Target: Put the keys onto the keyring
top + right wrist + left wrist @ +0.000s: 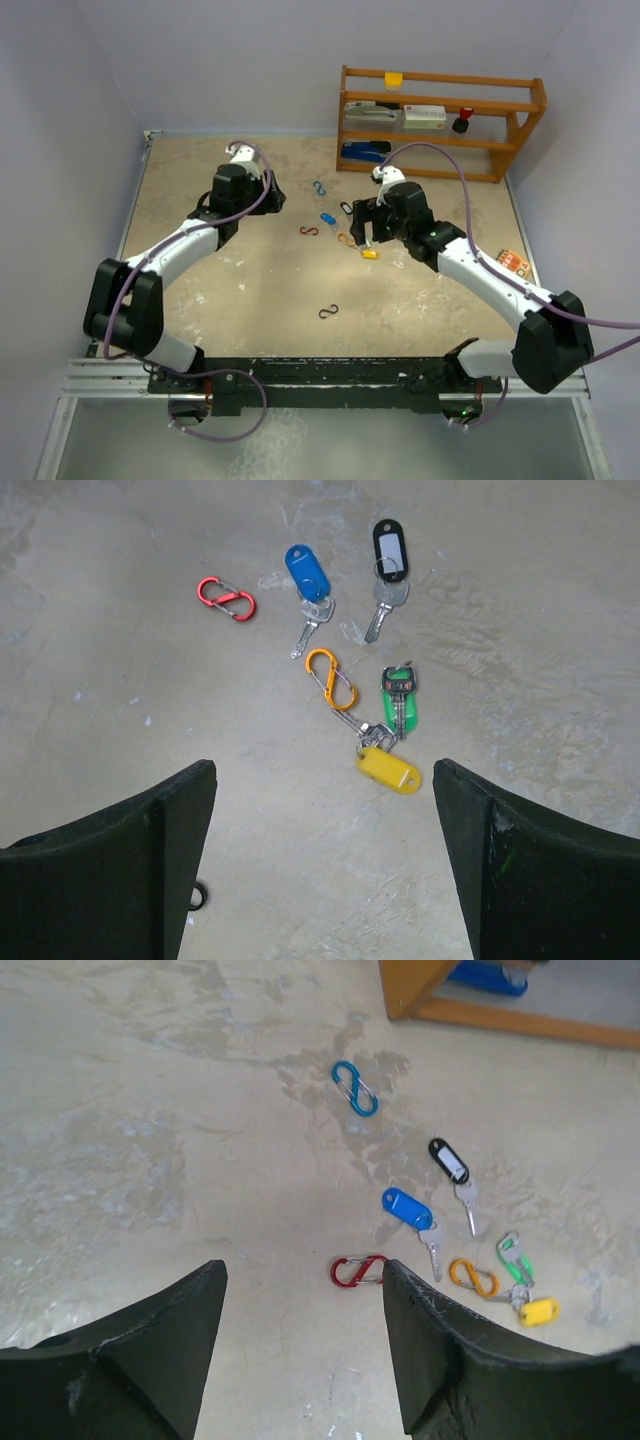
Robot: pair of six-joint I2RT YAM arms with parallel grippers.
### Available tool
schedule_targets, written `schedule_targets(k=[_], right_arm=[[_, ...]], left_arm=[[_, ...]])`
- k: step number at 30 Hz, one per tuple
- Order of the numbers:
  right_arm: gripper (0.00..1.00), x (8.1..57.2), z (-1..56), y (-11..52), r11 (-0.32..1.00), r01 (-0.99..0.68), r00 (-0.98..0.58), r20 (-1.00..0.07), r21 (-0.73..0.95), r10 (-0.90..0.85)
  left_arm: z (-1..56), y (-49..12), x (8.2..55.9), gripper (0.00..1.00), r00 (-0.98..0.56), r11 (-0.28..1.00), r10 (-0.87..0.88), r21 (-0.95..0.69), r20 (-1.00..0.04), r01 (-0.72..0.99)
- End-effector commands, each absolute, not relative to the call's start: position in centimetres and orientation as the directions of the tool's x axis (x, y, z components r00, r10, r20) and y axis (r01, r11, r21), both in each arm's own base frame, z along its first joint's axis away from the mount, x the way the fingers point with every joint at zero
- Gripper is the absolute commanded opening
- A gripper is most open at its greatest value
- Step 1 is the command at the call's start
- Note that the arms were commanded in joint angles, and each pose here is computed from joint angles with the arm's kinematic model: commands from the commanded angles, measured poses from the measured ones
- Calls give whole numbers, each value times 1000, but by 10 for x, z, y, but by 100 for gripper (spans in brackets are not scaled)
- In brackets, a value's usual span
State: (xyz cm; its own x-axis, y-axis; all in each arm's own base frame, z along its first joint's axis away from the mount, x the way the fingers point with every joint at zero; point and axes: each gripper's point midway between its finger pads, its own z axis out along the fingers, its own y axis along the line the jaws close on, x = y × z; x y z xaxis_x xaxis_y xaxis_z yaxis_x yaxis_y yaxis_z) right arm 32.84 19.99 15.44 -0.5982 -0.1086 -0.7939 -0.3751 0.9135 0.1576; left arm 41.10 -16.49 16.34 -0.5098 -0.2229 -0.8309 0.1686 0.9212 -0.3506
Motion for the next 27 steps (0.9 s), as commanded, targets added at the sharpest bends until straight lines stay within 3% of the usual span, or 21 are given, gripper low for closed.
schedule_targets(k=[1,10,27], right_arm=[[92,332,184,193,927,-339,-540,-840,159,-54],[93,323,197,186,927,-339,-513,-857,160,-40],[95,324,196,180,937,-322,-504,-862,136,-48]], left_arm=[[153,-204,420,61,-547,868,-69,-320,-834,379],[95,-239,433,77,-616,831,-64,-384,-785,402],[70,-285,433,81,-645,760,-91,-471,-759,447]])
